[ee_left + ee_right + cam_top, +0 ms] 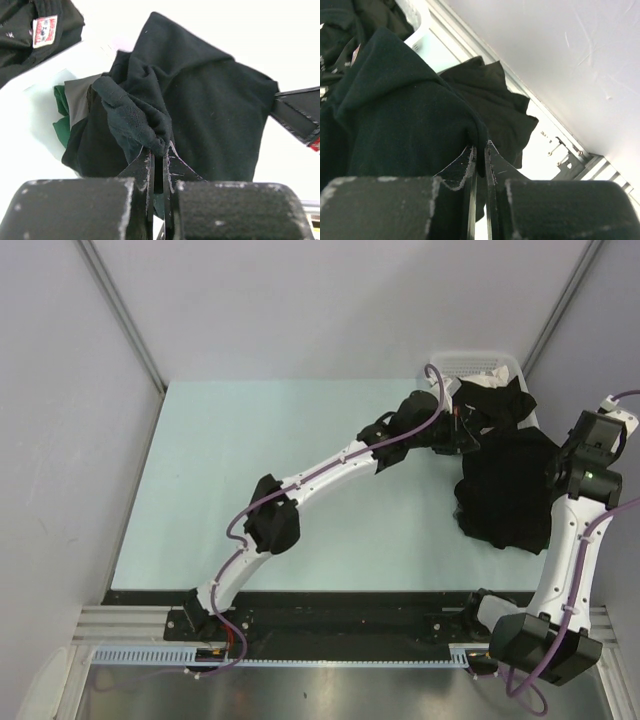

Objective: Fold and stack the t-shirts

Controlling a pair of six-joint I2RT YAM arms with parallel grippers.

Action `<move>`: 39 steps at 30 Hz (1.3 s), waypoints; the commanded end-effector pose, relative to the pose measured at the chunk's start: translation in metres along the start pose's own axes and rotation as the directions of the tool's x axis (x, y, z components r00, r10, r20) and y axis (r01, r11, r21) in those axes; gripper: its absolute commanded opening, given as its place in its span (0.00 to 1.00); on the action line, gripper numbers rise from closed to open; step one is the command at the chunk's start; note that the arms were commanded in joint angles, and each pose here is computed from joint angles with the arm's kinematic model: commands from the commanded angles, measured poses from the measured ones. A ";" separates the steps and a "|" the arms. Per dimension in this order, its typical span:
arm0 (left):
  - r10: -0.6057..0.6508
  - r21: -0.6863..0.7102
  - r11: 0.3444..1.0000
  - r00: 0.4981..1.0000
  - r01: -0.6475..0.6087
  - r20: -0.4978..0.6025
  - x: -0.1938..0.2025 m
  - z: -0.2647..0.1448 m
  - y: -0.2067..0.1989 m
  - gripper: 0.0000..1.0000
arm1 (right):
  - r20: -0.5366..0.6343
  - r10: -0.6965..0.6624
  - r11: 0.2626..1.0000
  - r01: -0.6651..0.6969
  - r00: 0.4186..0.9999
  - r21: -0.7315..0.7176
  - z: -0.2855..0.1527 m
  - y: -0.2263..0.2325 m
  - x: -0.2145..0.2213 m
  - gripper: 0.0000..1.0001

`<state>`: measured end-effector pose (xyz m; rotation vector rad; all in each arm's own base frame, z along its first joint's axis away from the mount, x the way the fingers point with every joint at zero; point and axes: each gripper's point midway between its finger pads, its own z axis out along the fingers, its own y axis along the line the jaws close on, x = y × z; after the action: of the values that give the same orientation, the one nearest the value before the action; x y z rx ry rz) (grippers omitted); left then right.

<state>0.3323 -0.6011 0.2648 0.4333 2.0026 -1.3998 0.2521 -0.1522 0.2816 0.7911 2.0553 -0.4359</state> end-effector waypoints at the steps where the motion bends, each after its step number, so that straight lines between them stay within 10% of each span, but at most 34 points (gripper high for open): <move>1: -0.003 0.133 0.991 0.995 -0.011 0.101 -0.033 0.001 -0.033 0.00 | 0.103 0.031 0.999 -0.033 0.994 0.018 0.010 -0.006 -0.029 0.00; 39: -0.001 0.252 0.968 0.998 0.017 -0.062 0.043 0.030 -0.022 0.00 | 0.124 0.097 0.983 -0.114 0.988 0.143 0.048 -0.054 0.000 0.00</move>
<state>0.3005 -0.6356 0.2136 0.5724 1.9923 -1.6030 0.2384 -0.2018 0.2228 0.9659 2.0168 -0.5003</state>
